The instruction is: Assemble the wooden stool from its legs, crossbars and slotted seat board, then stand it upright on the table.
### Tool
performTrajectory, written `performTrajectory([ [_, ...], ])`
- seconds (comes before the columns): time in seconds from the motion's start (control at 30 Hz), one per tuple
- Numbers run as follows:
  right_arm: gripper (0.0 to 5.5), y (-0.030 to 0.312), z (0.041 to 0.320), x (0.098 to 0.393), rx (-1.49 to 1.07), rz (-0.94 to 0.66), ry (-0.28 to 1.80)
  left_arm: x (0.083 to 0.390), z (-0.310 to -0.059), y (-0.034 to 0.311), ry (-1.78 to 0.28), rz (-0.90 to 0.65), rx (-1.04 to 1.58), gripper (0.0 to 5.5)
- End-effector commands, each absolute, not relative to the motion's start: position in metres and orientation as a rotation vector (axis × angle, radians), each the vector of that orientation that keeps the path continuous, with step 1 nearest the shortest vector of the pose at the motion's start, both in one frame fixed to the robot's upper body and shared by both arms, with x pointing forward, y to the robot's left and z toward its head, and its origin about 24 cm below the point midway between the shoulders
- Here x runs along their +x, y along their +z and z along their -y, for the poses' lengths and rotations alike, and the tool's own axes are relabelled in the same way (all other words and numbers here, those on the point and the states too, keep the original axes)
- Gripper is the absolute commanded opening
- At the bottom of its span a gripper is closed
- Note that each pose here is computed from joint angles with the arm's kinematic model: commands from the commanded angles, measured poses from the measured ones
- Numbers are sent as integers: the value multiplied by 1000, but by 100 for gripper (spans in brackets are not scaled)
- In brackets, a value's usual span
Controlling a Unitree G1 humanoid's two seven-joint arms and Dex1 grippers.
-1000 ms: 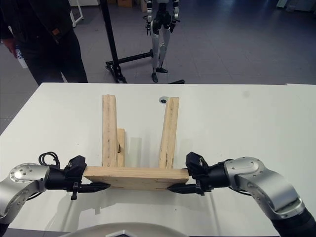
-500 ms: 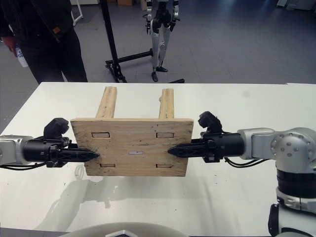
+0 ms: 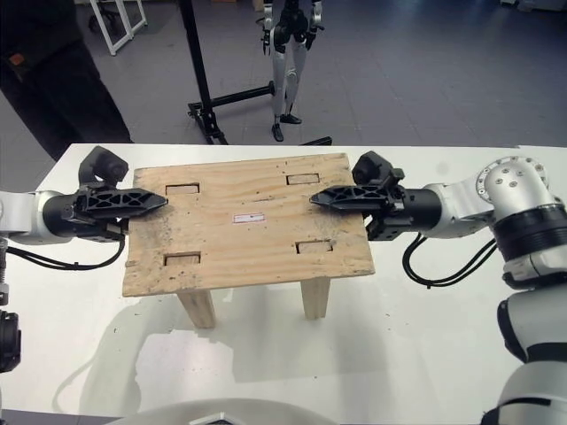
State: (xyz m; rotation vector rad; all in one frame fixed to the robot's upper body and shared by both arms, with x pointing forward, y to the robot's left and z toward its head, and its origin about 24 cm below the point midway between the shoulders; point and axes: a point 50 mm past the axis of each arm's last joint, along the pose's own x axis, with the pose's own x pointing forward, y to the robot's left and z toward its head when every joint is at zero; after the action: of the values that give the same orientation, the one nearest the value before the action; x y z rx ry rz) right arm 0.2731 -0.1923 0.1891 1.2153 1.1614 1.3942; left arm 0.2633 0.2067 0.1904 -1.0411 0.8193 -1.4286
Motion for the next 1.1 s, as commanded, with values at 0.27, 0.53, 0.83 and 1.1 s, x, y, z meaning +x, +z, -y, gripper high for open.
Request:
performTrajectory([
  [0.27, 367, 168, 198, 292, 1348, -1186, 1177, 295, -223, 180, -1185, -782, -1181, 361],
  [0.53, 544, 179, 209, 297, 1330, -1097, 1149, 284, -242, 179, -1137, -832, -1113, 422],
  [0.83, 548, 174, 239, 295, 1338, -1010, 1001, 279, -282, 186, -1029, -717, -1073, 422],
  [1.1, 548, 148, 266, 325, 919, -445, 679, 324, -316, 150, -476, -252, -634, 422],
])
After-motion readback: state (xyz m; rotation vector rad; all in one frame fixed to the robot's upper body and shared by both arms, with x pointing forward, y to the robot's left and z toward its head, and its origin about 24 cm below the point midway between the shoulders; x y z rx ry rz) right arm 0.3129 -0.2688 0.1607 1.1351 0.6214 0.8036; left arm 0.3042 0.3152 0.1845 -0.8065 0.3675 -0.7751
